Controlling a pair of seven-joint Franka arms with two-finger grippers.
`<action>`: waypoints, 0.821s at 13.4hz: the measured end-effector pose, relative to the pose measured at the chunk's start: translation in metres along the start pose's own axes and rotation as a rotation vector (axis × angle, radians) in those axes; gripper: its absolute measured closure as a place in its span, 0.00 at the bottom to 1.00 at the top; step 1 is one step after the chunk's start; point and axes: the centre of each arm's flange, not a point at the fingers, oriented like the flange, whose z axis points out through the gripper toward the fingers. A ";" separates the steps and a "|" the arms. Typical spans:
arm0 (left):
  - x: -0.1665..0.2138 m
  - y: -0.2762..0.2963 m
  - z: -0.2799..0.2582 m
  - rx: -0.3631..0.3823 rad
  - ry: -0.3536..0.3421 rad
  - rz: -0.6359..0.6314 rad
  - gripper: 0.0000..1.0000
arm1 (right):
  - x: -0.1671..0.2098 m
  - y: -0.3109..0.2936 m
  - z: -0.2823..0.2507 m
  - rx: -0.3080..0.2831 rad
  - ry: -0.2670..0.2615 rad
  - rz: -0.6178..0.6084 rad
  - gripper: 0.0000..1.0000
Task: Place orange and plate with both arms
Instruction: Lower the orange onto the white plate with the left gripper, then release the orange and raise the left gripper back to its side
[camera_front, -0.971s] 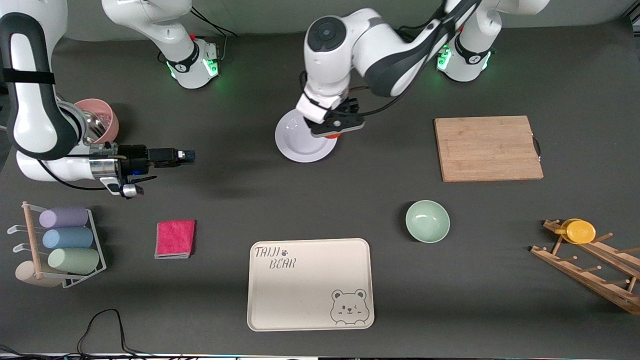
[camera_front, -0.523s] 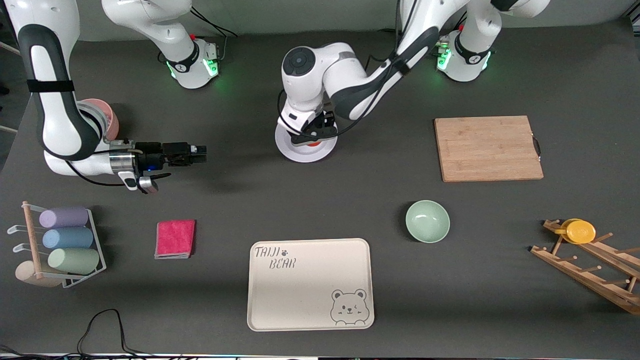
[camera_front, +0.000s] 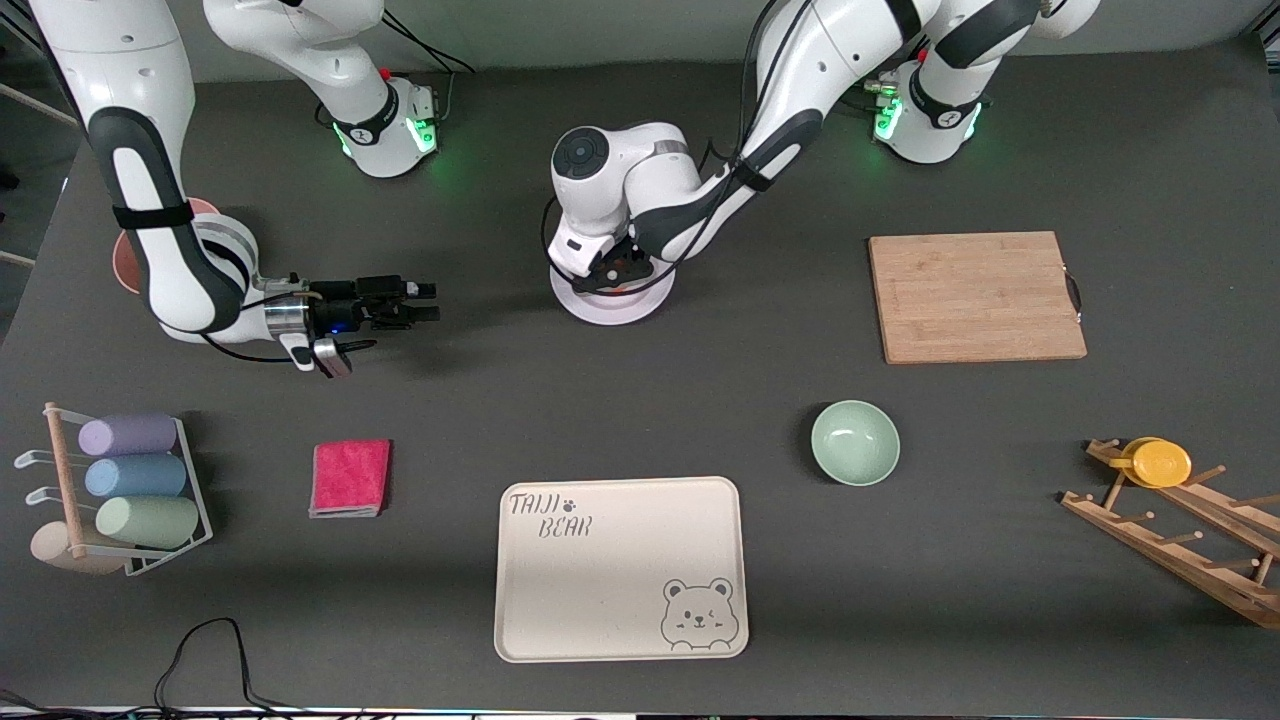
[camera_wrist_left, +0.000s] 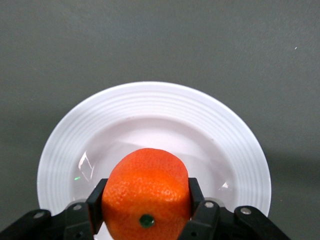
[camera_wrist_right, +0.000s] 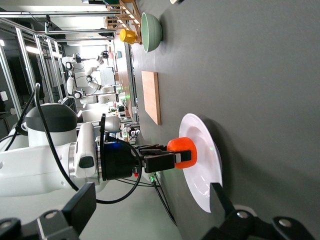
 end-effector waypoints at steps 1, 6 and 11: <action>-0.002 0.000 0.007 0.005 -0.001 -0.002 0.33 | -0.004 0.004 0.002 0.004 0.000 -0.011 0.00; -0.018 0.006 0.031 0.013 0.016 0.000 0.33 | -0.009 0.008 0.004 0.011 0.002 -0.015 0.00; -0.015 0.005 0.033 0.017 0.021 -0.001 0.05 | -0.008 0.008 0.005 0.028 0.029 -0.007 0.00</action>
